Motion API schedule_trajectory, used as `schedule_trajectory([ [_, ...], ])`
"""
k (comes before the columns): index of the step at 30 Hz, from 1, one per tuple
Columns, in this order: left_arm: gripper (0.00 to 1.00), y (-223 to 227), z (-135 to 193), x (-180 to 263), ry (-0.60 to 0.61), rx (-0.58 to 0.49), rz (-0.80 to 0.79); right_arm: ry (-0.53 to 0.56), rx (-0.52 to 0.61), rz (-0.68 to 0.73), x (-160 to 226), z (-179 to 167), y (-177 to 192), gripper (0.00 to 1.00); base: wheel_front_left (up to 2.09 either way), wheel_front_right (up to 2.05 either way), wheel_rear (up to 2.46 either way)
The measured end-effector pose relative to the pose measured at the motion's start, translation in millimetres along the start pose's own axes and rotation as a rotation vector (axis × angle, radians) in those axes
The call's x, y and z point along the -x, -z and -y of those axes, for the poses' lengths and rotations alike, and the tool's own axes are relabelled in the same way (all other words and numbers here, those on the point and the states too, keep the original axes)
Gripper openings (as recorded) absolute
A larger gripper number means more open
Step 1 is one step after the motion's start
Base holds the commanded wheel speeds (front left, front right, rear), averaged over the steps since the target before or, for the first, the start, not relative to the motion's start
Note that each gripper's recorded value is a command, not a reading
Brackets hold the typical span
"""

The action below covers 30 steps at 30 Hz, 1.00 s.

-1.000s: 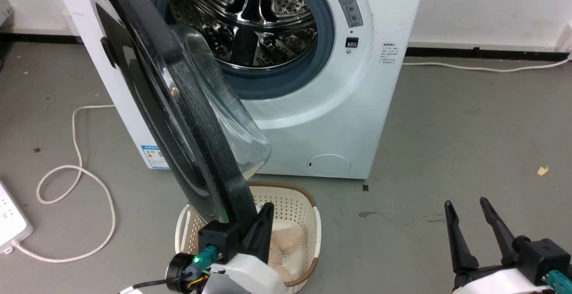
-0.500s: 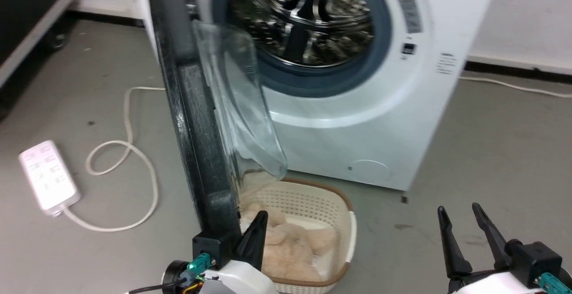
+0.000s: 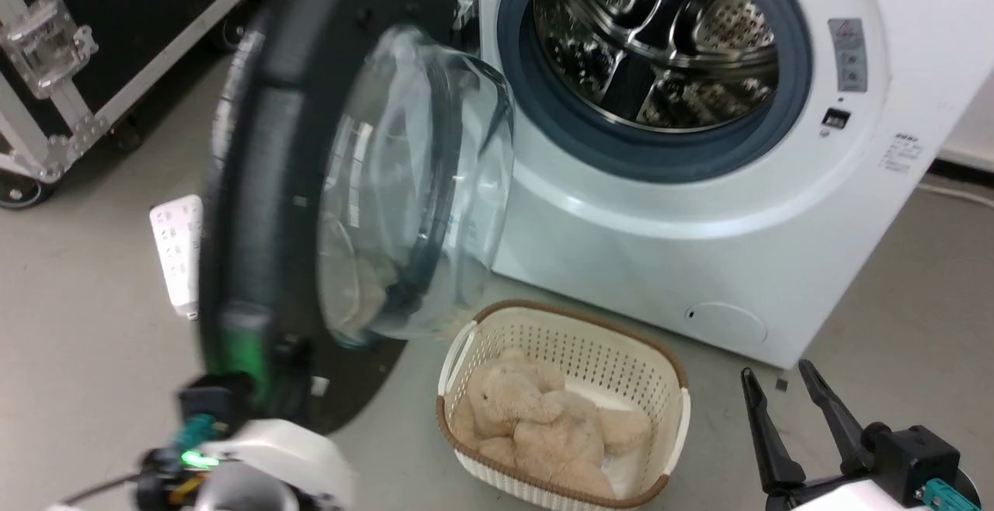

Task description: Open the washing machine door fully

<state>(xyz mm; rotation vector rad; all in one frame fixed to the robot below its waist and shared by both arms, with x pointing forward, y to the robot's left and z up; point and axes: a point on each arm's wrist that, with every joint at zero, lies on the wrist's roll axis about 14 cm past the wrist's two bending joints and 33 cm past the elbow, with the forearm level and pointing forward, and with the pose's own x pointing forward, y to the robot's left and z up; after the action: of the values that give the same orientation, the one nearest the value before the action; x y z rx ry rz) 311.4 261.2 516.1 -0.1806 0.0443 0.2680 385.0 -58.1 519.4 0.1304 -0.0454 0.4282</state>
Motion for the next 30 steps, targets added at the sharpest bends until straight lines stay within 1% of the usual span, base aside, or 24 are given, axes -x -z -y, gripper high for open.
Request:
schedule_trajectory([
  [5,0.00,-15.7,-50.2,-6.7,-0.114,-0.044,0.009,-0.011,-0.004,-0.034,-6.6,-0.9,12.1,1.00,0.00,0.00,0.00],
  [8,0.00,-31.1,-80.4,-16.5,-0.174,-0.090,0.019,-0.007,-0.001,-0.049,-12.5,2.8,17.3,1.00,0.00,0.00,0.00],
  [11,0.00,-44.2,-104.4,-29.6,-0.224,-0.112,0.022,-0.001,0.002,-0.075,-18.4,7.6,25.6,1.00,0.00,0.00,0.00],
  [16,0.00,-47.1,-131.2,-53.5,-0.266,-0.152,-0.024,0.015,0.003,-0.097,-28.9,17.7,35.6,1.00,0.00,0.00,0.00],
  [18,0.00,-47.9,-142.3,-62.7,-0.288,-0.158,-0.040,0.022,0.000,-0.104,-32.0,22.6,39.6,1.00,0.00,0.00,0.00],
  [20,0.00,-49.2,-154.1,-71.5,-0.319,-0.142,-0.046,0.033,-0.002,-0.119,-32.9,28.2,45.3,1.00,0.00,0.00,0.00],
  [24,0.00,-49.3,-174.9,-84.7,-0.367,-0.162,-0.066,0.055,-0.003,-0.151,-32.3,39.3,57.4,1.00,0.00,0.00,0.00],
  [28,0.00,-44.2,-185.5,-91.1,-0.385,-0.176,-0.085,0.076,-0.003,-0.153,-32.3,47.9,59.4,1.00,0.00,0.00,0.00],
  [30,0.00,-50.8,-189.7,-94.5,-0.386,-0.185,-0.041,0.095,0.000,-0.153,-29.0,54.2,59.8,1.00,0.00,0.00,0.00],
])
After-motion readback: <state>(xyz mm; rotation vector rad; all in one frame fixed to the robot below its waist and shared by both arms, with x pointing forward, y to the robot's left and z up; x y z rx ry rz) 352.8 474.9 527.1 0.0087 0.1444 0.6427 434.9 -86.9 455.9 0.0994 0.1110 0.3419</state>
